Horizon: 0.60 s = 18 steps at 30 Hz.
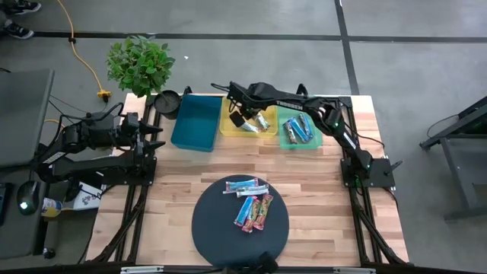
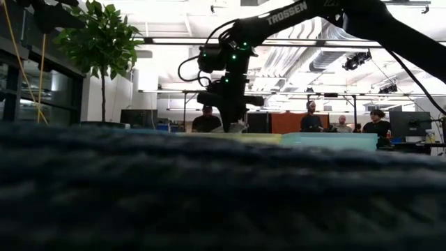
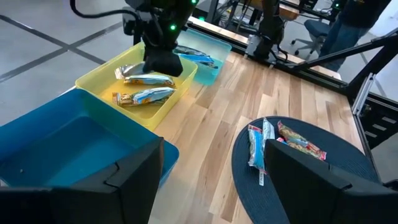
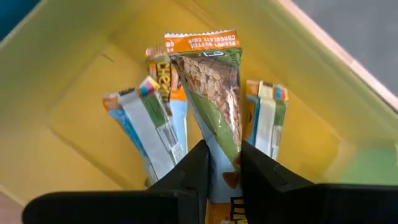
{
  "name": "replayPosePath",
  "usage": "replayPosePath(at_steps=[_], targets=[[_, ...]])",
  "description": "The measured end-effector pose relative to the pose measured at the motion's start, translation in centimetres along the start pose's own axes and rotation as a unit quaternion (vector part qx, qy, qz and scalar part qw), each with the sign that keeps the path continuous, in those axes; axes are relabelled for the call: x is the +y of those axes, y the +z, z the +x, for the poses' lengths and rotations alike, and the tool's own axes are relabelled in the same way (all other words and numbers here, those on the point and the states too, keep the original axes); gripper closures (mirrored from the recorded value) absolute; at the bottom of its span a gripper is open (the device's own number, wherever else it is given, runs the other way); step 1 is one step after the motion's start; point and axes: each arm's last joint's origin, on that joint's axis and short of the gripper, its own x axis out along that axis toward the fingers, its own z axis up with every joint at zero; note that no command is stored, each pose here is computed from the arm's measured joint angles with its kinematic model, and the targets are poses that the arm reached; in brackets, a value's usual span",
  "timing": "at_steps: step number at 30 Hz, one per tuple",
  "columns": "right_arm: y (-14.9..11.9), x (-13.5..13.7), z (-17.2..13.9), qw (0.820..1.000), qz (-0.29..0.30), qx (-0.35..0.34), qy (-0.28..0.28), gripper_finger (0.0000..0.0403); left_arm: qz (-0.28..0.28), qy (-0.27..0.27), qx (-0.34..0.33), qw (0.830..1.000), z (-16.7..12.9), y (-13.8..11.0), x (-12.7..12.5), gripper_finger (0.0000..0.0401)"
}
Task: Pick and place Granola Bars by type
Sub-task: Put the yellow granola bar into the yellow bin
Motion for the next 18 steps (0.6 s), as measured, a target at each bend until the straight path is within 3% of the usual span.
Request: replayPosePath(at_steps=[18], targets=[[-0.49, -0.08, 0.06, 0.999, 0.004, 0.035, 0.015, 0.0343, 0.0, -0.002, 0.0, 1.0, 0.0, 0.0, -0.01, 0.0128]])
